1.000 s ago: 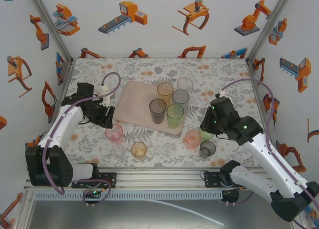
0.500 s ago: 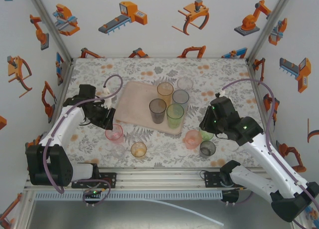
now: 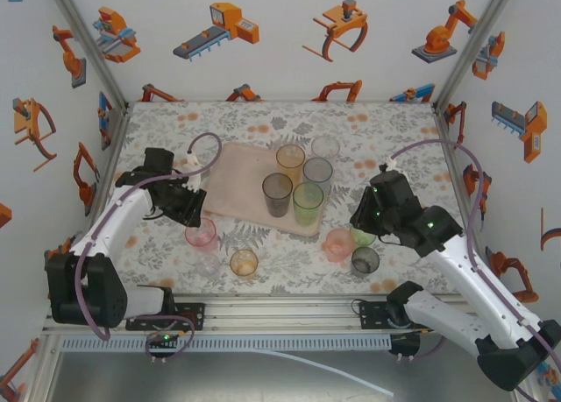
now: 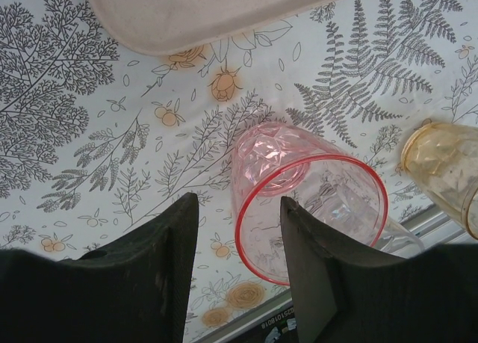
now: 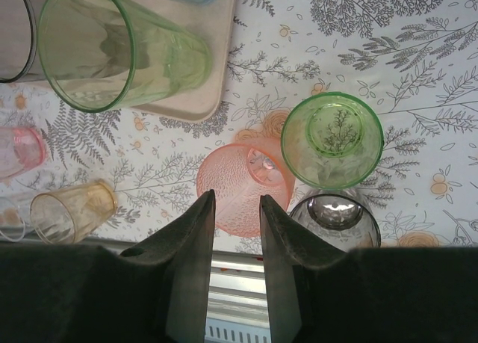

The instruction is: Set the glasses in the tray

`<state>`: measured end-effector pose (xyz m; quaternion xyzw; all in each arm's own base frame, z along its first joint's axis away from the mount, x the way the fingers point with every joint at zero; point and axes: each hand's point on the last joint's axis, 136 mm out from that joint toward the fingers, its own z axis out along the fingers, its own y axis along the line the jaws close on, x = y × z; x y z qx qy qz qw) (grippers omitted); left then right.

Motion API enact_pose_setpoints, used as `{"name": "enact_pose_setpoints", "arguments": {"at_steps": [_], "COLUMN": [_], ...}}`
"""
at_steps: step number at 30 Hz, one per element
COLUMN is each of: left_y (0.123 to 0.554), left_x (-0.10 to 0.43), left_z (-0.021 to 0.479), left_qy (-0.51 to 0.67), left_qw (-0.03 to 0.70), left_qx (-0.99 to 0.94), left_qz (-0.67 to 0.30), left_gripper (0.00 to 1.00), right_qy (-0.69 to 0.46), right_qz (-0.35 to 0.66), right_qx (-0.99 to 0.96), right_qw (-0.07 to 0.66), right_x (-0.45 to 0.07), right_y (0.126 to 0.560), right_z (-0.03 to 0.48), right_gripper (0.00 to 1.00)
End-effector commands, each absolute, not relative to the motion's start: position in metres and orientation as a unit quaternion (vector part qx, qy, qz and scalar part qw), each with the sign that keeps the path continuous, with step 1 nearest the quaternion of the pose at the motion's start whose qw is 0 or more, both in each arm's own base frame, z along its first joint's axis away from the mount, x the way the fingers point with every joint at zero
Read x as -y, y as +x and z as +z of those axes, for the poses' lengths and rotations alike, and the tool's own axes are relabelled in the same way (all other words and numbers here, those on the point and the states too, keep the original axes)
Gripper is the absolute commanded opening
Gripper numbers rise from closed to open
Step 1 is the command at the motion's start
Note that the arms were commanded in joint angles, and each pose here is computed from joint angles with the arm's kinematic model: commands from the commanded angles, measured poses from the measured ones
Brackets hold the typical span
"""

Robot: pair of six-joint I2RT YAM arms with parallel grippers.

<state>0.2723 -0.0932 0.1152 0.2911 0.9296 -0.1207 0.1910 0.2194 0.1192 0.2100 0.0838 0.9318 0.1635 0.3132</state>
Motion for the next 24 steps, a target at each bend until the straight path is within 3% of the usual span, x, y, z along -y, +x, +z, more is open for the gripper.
{"name": "enact_pose_setpoints", "arguments": {"at_steps": [1,5,12,19,24], "left_y": [0.272,0.273,0.272,0.295,0.335], "left_x": [0.094,0.093,0.091,0.097,0.105], "left_z": [0.114,0.125,0.165,0.227,0.254], "left_qy": [0.292,0.291,0.288,0.257,0.226], "left_qw": [0.189,0.195,0.227,0.281,0.303], "left_qx": [-0.93,-0.929,-0.924,-0.917,-0.916], "left_qz": [-0.118,-0.116,-0.111,-0.12,-0.131], "left_gripper": [0.48,0.51,0.68,0.82,0.8], "right_qy": [0.099,0.101,0.113,0.125,0.128], "right_qz": [0.157,0.138,0.11,0.155,0.169], "right_qx": [-0.929,-0.933,-0.936,-0.927,-0.931], "right_qw": [0.32,0.316,0.314,0.319,0.296], "right_x": [-0.116,-0.118,-0.12,-0.129,-0.133], "right_y": [0.224,0.234,0.266,0.308,0.327], "right_z": [0.208,0.204,0.205,0.198,0.176], "right_gripper": [0.32,0.33,0.33,0.31,0.3]}}
